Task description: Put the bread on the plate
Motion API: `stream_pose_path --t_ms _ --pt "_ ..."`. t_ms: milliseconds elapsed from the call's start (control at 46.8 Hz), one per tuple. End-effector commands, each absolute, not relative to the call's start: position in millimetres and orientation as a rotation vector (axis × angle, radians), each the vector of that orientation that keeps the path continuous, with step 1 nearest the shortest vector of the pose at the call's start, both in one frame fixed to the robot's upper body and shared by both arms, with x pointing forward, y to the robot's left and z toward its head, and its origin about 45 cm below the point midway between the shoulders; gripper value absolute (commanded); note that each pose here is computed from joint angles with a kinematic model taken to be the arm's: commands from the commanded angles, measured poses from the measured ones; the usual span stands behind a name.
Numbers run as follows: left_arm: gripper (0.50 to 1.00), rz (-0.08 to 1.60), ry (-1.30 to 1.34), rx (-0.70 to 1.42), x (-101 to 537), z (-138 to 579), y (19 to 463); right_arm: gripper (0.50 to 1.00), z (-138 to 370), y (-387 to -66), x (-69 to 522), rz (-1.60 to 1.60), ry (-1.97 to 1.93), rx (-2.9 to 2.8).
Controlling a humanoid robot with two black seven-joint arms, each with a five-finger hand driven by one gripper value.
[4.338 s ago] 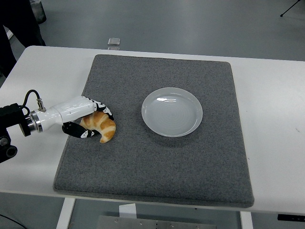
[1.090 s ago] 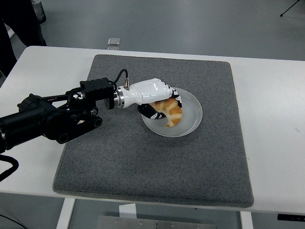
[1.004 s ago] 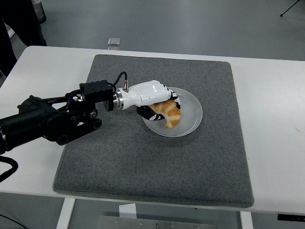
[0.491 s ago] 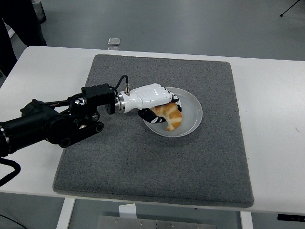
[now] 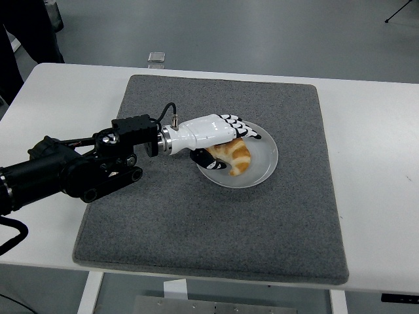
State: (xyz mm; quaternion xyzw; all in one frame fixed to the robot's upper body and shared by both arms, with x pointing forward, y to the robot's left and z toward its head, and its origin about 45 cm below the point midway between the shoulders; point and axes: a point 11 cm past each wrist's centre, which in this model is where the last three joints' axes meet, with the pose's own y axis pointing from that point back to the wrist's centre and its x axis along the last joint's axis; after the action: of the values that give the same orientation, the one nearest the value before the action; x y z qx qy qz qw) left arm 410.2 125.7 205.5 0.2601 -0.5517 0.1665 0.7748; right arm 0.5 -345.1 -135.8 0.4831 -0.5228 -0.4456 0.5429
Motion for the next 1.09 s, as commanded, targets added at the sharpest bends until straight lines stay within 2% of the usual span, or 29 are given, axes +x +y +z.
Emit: stream_pose_path --t_ms 0,342,620,748,919,1068 --pt "1.0 0.369 -1.184 0.55 412 211 127 0.952 -136 -345 1 -1.058 -1.241 1.147" --pt "1.0 0.456 -0.977 0.481 417 241 143 0.952 -136 -345 1 -1.058 -1.241 1.147" --pt "1.0 0.704 -0.711 0.345 439 274 175 0.952 -136 -345 1 -1.058 -1.241 1.147" --pt "1.0 0.782 -0.554 0.267 451 297 194 0.952 -136 -345 1 -1.058 -1.241 1.147" --pt "1.0 0.789 -0.359 0.205 465 312 220 0.952 -136 -345 1 -1.058 -1.241 1.147" --pt "1.0 0.895 -0.23 0.135 481 317 257 0.952 -136 -345 1 -1.058 -1.241 1.147"
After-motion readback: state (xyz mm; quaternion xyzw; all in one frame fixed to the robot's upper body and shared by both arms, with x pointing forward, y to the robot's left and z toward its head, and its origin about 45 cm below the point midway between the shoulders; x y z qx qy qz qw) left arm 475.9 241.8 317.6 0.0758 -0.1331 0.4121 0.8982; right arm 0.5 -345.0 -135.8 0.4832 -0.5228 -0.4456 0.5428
